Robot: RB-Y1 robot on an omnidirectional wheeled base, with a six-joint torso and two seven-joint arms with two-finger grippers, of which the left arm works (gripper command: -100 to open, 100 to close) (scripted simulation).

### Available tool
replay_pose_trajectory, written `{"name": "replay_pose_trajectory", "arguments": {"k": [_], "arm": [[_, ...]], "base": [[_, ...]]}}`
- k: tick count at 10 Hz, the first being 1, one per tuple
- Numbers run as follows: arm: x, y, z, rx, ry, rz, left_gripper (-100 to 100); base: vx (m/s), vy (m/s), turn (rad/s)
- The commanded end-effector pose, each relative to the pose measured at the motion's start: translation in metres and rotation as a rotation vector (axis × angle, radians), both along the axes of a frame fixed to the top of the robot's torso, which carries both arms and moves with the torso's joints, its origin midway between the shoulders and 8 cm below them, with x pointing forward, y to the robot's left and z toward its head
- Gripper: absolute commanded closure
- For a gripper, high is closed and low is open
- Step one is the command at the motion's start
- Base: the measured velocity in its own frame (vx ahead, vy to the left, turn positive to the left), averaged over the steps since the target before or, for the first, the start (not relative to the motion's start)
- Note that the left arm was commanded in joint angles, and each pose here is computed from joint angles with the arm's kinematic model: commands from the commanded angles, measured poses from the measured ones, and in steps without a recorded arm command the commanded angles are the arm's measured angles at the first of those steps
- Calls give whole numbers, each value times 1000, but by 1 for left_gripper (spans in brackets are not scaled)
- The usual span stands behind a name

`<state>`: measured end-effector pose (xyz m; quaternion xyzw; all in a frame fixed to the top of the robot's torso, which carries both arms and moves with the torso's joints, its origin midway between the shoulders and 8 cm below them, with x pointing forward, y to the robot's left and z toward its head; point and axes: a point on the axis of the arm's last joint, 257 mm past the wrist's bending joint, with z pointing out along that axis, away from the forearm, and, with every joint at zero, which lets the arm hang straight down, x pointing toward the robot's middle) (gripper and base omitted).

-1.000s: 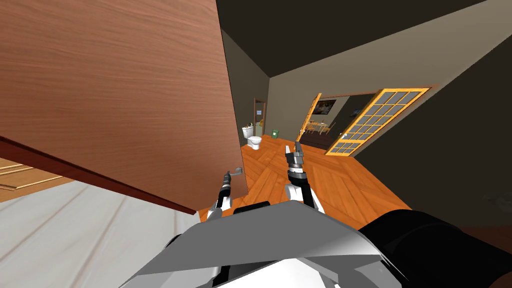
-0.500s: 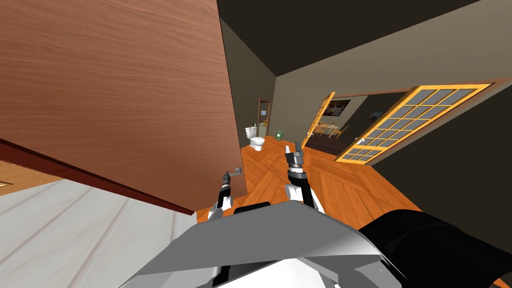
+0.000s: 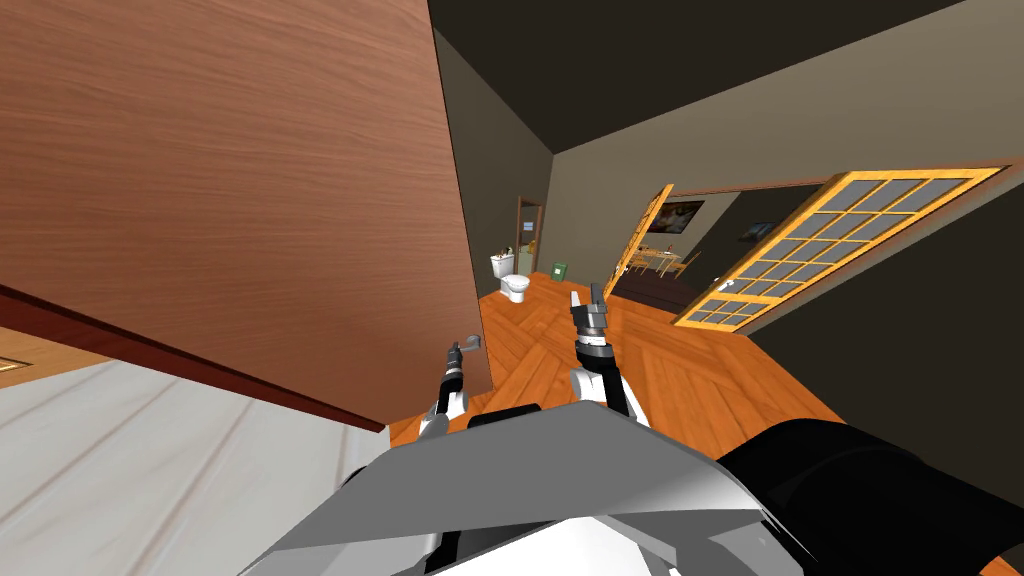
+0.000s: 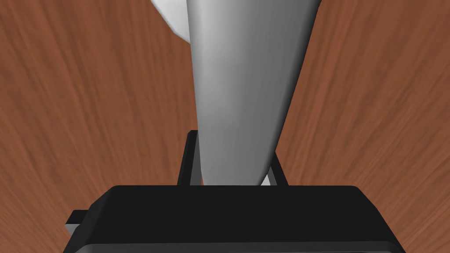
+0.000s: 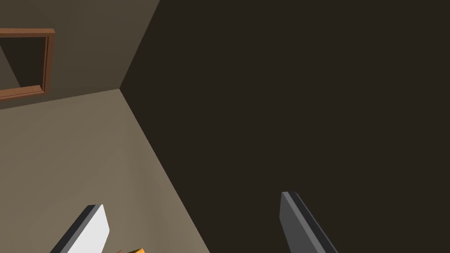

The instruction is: Push the door open

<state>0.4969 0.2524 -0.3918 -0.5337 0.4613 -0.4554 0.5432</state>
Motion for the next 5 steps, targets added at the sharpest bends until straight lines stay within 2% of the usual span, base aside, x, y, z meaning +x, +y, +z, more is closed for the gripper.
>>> {"name": "replay_pose_trajectory", "arguments": {"k": [1,2,3,4,5], "arm": [[1,-16,1,-10,2,-21,100],[0,-16,-1,-10,5,-21,100],[-1,-2,-1,0,5,-1,100],[-2,27,1,27,4,34,100],[2,28,9,28,-15,35,100]], "base": [[20,-35,18],[12,-23,-12],[2,6,32],[122,-18,31],[138,-42,42]]}}
